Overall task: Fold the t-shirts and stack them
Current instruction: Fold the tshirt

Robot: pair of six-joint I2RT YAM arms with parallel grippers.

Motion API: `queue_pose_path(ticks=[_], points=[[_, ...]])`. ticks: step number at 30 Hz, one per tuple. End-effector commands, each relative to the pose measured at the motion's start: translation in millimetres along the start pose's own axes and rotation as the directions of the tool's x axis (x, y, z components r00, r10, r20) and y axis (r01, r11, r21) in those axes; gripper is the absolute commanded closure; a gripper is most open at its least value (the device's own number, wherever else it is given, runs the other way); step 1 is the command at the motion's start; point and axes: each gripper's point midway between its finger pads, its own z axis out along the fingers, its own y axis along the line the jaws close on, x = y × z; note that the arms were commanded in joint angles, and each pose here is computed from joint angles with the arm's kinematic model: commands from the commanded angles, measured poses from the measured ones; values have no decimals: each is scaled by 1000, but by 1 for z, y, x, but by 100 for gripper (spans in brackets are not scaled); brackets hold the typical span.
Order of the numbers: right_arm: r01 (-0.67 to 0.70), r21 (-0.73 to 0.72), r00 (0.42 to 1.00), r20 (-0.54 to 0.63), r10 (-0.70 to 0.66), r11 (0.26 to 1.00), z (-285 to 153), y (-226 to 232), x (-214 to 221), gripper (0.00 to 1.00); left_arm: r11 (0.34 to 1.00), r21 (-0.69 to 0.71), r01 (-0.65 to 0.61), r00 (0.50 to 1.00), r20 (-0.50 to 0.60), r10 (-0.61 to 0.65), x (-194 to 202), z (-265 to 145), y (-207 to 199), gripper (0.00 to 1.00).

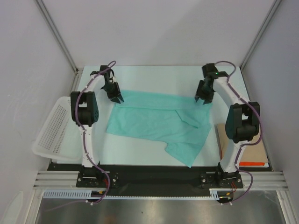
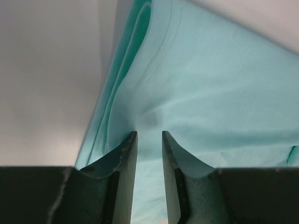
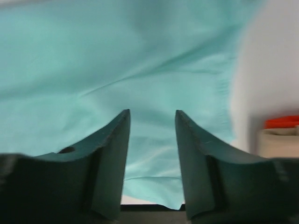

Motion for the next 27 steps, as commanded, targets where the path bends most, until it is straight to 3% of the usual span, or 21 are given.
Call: queue_pose_path(ticks=[1,8,10,15,19,24,27], points=[[221,-115,975,45,-217,969,-39,72,41,54,1000,26,-4,997,76,2,1,-41,-12,68],[412,-109,910,-4,-415,905,-11,117,104,54,996,93,14,998,56,-20,28,-52,-20,69],[433,-59,900,-17,-435,899,-4,116,105,53,993,120,13,997,68,-21,29,-59,-25,70],[399,-100,910,-77,-407,912,8,119,125,60,993,113,23,998,50,-29,32,-53,-22,71],[431,-3,900,-69,-431,902,14,103,120,58,996,89,27,999,40,-31,31,-49,-18,75],[458,7,888,-56,-457,889,13,97,119,51,999,49,23,996,85,-28,19,-55,-12,73],[459,21,888,-58,-457,888,13,96,119,50,1000,-12,29,995,93,-28,7,-55,-2,62]])
